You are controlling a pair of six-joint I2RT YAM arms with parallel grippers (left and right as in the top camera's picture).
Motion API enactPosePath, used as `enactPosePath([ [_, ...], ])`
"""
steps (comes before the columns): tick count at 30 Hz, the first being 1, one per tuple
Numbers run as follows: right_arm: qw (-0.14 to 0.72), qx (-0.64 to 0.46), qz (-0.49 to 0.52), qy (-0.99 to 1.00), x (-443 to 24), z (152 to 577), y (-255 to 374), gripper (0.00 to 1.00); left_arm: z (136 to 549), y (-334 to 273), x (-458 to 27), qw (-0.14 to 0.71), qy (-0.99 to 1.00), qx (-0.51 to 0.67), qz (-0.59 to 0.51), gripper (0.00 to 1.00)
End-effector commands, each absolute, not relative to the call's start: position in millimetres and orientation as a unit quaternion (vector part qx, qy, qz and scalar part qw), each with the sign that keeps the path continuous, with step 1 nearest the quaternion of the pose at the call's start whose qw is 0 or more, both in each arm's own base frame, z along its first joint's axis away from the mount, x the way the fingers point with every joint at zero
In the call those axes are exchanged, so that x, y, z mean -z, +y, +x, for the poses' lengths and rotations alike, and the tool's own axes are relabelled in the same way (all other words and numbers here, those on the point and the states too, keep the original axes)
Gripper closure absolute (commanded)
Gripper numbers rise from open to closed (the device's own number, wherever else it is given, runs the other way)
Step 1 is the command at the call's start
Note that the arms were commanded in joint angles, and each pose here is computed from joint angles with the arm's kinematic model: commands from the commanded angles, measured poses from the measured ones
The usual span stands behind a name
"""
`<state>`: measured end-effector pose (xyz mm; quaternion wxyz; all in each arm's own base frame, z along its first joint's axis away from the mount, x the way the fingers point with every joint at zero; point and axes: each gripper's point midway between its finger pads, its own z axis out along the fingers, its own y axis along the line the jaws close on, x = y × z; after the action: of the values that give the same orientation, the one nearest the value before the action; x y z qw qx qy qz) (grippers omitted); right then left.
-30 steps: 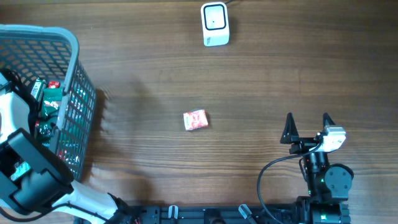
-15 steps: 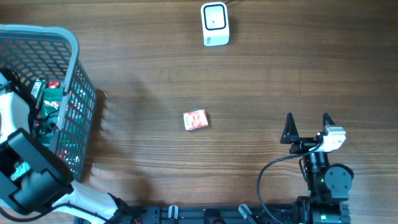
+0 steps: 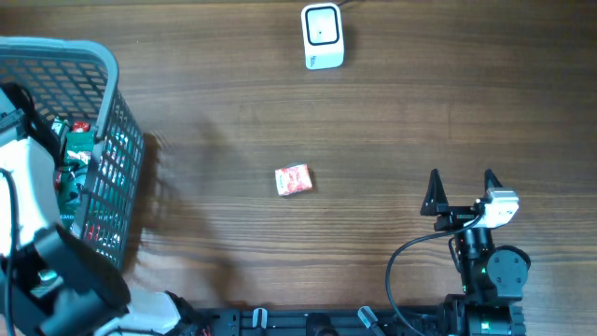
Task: Scan the item barcode
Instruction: 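Return the left gripper into the basket and grasp the green-lidded jar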
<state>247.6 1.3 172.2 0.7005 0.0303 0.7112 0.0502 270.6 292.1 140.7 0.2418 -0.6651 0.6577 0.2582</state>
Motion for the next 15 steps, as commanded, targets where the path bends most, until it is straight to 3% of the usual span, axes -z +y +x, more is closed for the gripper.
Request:
enactPosePath([
  [1, 0.703, -0.054, 0.039, 0.708, -173.4, 247.3, 0.3, 0.00, 269.8, 278.7, -200.4, 0.315, 0.642, -0.248, -0.653, 0.40],
  [8, 0.703, -0.054, 0.039, 0.708, -173.5, 247.3, 0.3, 0.00, 262.9, 230.6, -298.2, 0.453, 0.622, -0.111, -0.629, 0.38],
  [15, 0.703, -0.054, 0.039, 0.708, -173.5, 247.3, 0.3, 0.00, 251.9, 139.3, -398.2, 0.585, 0.613, 0.123, -0.517, 0.37],
])
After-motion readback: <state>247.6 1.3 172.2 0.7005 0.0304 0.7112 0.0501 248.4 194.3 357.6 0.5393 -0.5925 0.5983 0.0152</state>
